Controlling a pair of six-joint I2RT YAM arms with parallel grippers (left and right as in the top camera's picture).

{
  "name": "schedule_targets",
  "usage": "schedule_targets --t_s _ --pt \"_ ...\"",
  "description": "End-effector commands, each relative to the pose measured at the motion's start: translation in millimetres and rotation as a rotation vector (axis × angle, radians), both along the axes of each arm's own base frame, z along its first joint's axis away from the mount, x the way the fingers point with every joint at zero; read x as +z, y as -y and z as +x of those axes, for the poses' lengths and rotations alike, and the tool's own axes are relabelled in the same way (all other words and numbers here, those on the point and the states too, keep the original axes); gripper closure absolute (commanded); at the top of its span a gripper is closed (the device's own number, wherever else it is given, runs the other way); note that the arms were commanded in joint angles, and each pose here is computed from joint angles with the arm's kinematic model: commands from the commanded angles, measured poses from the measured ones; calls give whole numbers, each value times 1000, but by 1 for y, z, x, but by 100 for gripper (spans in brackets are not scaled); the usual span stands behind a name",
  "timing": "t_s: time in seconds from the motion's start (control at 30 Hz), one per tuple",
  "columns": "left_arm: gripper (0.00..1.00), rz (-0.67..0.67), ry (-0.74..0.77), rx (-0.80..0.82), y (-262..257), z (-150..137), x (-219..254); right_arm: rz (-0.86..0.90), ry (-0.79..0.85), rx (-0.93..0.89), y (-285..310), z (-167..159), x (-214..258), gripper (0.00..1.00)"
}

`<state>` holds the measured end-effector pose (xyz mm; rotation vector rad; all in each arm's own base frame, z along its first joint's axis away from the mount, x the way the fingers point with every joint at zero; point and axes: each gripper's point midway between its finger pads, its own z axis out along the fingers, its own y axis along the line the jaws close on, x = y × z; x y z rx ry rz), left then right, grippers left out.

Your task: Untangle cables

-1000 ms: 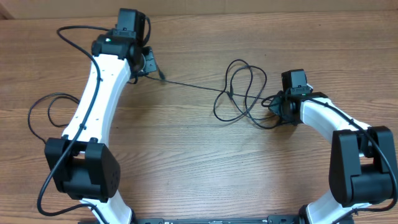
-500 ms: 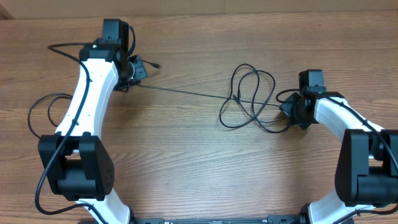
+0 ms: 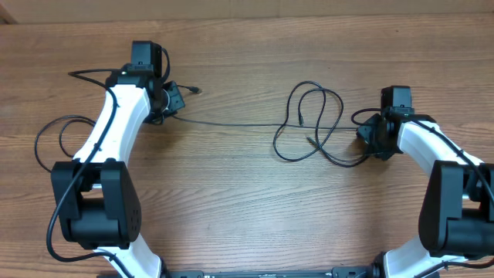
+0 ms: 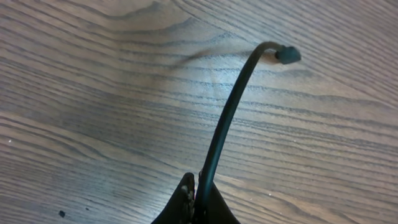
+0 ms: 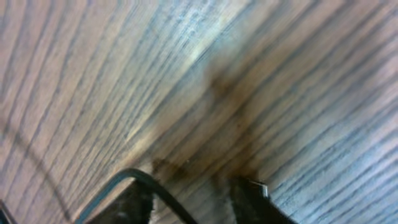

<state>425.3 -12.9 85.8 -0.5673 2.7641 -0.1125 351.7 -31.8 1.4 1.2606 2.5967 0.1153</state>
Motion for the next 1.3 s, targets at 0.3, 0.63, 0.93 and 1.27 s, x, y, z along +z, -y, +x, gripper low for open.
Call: schedule_targets --t_s 0.3,0.63,0.93,1.27 --pt "20 47 35 -109 20 0 9 96 -9 164 -18 -5 -15 13" --pt "12 -111 84 -451 94 -4 16 112 1 169 -21 -3 -15 9" --pt "11 -126 83 -606 166 -27 17 203 32 196 -37 2 -11 50" --pt "20 -147 129 -731 241 -51 21 218 7 196 -39 -5 -12 48"
